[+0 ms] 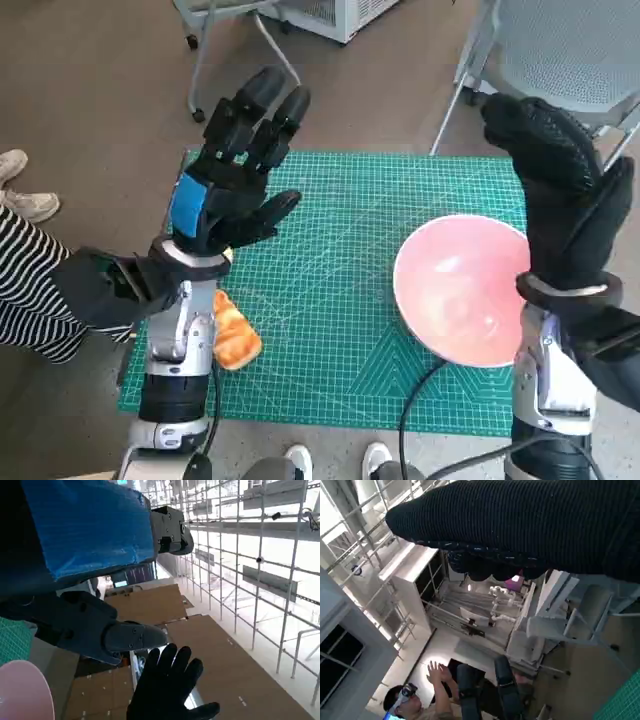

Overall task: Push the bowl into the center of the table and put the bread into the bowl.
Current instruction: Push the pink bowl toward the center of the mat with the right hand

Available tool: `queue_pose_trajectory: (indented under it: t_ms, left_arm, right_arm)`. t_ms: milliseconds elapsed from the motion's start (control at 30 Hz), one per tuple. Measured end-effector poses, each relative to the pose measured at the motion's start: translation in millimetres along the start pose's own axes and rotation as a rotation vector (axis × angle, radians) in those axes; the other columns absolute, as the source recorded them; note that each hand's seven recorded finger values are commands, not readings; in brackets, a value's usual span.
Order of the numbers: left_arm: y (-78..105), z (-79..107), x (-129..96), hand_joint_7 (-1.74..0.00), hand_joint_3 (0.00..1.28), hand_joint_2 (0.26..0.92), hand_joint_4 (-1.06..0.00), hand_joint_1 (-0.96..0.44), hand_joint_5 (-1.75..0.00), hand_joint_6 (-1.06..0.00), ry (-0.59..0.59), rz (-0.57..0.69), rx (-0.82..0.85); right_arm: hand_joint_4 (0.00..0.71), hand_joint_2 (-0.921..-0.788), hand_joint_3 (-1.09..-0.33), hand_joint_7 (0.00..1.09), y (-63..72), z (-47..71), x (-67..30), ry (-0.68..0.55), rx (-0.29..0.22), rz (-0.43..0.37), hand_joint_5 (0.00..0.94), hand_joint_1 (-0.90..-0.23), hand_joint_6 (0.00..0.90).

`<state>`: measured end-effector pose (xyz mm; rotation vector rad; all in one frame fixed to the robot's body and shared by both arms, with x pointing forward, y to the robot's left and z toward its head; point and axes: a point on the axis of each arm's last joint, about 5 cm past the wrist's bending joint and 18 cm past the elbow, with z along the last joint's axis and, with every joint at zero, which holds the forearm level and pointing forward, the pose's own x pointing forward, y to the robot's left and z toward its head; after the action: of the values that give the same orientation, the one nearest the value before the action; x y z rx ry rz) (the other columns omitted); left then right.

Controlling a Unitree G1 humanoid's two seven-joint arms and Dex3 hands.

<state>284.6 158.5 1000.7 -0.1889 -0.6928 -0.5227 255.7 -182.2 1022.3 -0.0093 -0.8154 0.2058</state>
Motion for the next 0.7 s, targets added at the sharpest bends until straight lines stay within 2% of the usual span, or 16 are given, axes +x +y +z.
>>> queue_pose_trajectory:
  t_ms: [700]
  left_arm:
    - [-0.6, 0.6, 0.7, -0.43, 0.34, 0.921, -0.11, -0.45, -0.07, 0.0, 0.006, -0.001, -0.005]
  right_arm:
    - [0.135, -0.921, -0.682, 0.58, -0.6, -0.4, -0.2, 0.002, -0.001, -0.003, 0.0, -0.693, 0.001]
